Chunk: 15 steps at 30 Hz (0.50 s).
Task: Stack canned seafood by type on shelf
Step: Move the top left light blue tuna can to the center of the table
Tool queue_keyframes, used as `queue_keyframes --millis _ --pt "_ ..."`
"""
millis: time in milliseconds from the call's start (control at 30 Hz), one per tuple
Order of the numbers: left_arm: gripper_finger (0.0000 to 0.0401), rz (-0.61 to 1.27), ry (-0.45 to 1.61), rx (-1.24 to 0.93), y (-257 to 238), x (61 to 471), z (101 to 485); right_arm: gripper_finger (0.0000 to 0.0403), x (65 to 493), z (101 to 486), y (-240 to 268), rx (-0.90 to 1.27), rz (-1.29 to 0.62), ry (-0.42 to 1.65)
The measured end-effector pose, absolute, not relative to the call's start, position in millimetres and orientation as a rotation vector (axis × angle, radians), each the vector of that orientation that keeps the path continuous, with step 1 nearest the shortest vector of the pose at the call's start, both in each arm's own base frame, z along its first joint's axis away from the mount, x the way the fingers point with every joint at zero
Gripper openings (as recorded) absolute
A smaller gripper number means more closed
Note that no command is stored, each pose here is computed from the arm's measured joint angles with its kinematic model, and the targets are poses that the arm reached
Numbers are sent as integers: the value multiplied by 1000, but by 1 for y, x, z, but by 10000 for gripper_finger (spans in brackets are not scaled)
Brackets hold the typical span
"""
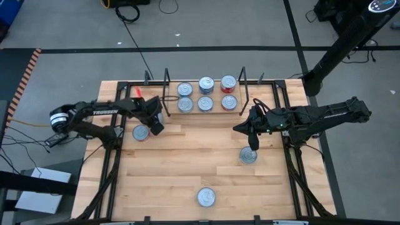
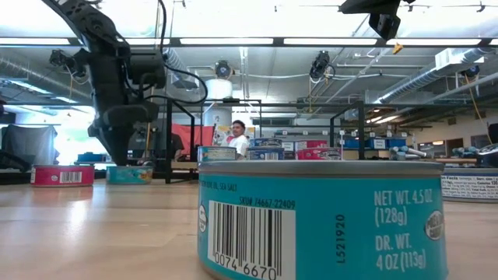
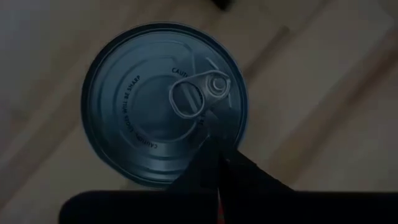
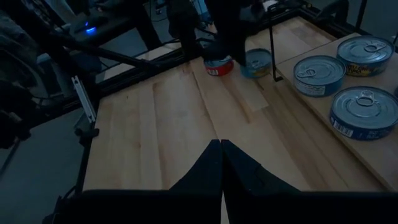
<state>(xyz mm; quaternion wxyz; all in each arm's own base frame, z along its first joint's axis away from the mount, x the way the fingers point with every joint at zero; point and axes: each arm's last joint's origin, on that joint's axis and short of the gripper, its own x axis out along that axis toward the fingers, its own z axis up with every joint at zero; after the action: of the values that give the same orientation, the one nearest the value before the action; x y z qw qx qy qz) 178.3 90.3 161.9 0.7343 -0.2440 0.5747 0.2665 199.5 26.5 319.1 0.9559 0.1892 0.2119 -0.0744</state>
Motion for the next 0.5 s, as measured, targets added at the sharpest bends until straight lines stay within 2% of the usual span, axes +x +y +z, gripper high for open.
queue_keyframes --millis 367,500 --pt "0 441 1289 -533 40 196 161 8 199 319 27 376 -149 431" --pt "0 357 1227 -536 14 207 162 9 199 319 27 375 -149 431"
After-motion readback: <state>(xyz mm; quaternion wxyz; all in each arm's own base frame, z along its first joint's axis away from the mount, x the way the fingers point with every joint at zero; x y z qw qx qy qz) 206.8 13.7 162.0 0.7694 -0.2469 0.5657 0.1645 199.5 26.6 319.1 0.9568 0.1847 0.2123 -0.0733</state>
